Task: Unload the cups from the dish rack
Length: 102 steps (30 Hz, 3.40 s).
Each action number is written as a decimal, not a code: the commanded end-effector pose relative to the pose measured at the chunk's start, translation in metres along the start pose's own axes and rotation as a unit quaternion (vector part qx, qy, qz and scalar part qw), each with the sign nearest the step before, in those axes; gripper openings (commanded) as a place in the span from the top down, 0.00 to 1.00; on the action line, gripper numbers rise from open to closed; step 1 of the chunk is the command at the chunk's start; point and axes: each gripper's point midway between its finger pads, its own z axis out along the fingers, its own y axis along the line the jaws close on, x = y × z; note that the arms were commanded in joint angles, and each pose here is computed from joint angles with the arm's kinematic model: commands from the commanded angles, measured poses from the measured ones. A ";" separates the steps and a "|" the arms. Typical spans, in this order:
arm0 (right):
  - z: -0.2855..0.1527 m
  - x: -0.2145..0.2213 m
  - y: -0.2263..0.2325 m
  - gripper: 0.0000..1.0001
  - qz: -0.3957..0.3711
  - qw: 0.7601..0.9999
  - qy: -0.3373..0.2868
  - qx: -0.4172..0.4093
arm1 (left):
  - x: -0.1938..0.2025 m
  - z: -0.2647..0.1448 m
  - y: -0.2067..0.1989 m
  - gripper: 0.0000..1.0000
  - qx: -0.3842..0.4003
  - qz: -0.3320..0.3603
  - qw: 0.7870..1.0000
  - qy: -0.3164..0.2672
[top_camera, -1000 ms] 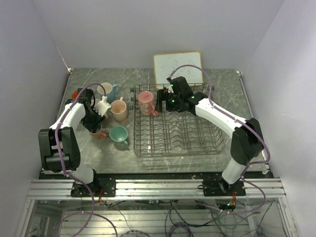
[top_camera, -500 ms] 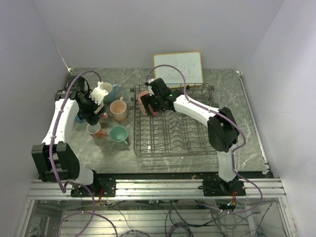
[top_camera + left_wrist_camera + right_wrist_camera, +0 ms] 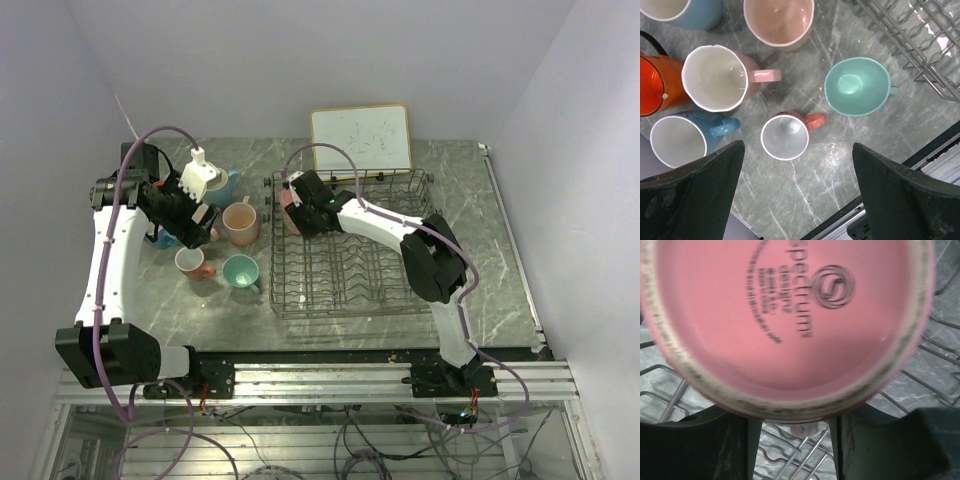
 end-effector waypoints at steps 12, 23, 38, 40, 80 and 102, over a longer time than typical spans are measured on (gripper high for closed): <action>-0.039 -0.037 -0.011 1.00 0.027 0.997 -0.055 0.045 | -0.015 -0.007 -0.027 0.00 0.025 0.043 0.996 -0.080; -0.133 -0.087 0.003 1.00 0.102 0.985 -0.139 -0.022 | -0.012 -0.005 -0.037 0.01 0.000 0.150 0.979 -0.134; -0.283 -0.116 0.098 1.00 0.266 0.869 -0.218 -0.356 | -0.044 -0.042 -0.060 0.00 -0.096 0.295 0.905 -0.291; -0.298 -0.118 0.112 1.00 0.280 0.844 -0.216 -0.403 | -0.051 -0.046 -0.062 0.01 -0.095 0.300 0.899 -0.305; -0.397 -0.109 0.225 1.00 0.360 0.534 -0.125 -0.755 | -0.089 -0.106 -0.095 0.73 -0.054 0.278 0.881 -0.379; -0.313 -0.065 0.108 0.15 0.443 0.723 -0.139 -0.511 | 0.077 -0.127 0.080 0.93 -0.288 0.029 0.950 0.114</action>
